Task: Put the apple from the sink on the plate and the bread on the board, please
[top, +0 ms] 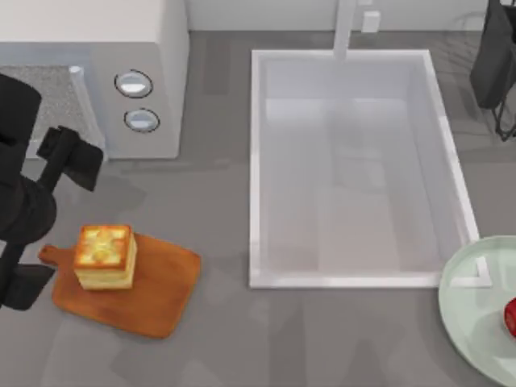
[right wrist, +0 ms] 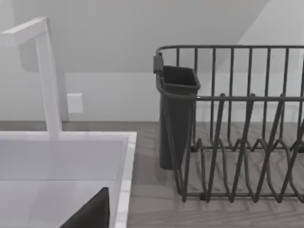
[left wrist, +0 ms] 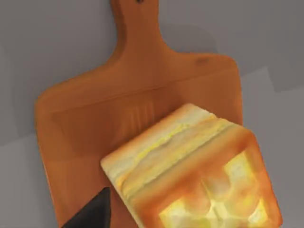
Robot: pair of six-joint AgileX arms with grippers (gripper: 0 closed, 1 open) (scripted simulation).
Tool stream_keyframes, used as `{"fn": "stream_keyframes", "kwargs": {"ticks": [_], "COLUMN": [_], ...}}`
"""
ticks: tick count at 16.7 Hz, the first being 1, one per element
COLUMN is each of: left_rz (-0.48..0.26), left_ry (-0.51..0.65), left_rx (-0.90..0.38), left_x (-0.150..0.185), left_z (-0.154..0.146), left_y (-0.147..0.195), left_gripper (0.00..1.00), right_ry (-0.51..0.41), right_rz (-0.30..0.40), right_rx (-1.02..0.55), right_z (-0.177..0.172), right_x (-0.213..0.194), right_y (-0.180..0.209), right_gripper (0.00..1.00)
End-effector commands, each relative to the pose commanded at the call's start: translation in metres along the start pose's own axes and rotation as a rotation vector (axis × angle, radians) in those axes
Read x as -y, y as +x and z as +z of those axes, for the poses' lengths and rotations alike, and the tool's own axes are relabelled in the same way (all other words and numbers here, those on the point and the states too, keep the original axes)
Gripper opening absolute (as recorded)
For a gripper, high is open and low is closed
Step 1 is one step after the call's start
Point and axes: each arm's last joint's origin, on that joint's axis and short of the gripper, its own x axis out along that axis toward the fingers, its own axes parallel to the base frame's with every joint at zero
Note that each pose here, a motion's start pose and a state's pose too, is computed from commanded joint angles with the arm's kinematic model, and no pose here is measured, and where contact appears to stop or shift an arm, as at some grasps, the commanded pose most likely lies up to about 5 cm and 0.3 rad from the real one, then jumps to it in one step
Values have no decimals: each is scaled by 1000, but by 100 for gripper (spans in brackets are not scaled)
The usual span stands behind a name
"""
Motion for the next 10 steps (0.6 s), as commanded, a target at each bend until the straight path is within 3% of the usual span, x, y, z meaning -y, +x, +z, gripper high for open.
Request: {"fn": "stream_keyframes", "kwargs": {"ticks": [3, 6, 10], "left_rz": [-217, -408, -552], "left_ry": [285, 584, 890], "left_rx": [106, 313, 674], "left_x": [-38, -80, -123], "left_z": [1, -2, -7], "left_y": [-32, -49, -47], "left_gripper": [100, 100, 100], "right_ry": [0, 0, 0], "right_rz": [0, 0, 0], "right_rx": [0, 0, 0], "right_z": [0, 0, 0], "right_x": [0, 0, 0], "right_y": [0, 0, 0], "right_gripper": [100, 100, 100]}}
